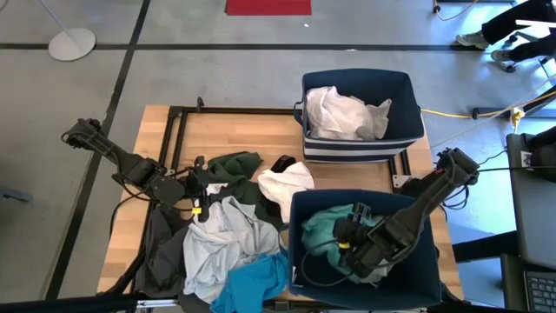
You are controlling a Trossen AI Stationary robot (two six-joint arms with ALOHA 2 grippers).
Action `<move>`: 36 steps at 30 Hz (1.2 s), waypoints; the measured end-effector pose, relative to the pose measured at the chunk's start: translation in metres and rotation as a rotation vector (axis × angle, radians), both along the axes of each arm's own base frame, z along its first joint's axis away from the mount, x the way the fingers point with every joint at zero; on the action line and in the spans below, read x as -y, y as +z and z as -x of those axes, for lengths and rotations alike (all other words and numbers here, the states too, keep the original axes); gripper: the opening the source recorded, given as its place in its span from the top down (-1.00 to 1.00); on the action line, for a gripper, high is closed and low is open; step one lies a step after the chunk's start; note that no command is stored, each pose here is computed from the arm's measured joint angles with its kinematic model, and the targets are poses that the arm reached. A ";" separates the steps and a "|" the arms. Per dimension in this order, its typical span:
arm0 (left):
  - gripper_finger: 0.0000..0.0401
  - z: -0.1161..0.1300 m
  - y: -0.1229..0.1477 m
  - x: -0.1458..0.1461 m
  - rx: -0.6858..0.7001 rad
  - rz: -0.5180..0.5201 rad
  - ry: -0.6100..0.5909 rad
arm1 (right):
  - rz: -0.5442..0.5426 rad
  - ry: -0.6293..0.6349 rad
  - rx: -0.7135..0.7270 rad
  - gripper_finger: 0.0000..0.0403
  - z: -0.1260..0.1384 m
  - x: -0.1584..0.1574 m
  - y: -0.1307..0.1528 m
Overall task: Sort clothes
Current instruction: Put the light blue shorts into the bottom blue bin, then put the white pants into the top blue bin
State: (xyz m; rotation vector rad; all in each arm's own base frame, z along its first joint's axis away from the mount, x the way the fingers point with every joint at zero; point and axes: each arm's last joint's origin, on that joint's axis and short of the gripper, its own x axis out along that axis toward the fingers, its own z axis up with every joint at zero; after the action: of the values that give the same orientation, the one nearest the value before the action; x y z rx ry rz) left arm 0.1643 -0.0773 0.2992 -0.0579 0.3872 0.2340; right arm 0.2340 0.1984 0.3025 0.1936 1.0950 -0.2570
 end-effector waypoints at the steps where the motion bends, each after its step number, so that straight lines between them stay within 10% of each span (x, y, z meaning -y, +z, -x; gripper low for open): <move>1: 0.14 0.000 0.000 0.000 0.000 0.000 0.000 | -0.009 0.004 -0.001 -0.22 0.000 0.000 0.005; 14: 0.14 -0.011 -0.007 0.006 -0.019 -0.016 0.002 | -0.033 0.050 0.057 -0.39 0.003 0.002 0.054; 36: 0.14 -0.119 -0.089 -0.014 -0.237 -0.213 -0.044 | -0.083 0.149 0.169 -0.39 0.006 0.005 0.103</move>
State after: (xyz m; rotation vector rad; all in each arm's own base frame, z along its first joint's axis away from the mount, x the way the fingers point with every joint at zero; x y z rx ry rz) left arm 0.2831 -0.0638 0.2099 0.1897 0.5967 0.2383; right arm 0.2276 0.1931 0.4060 0.2031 0.9475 -0.0609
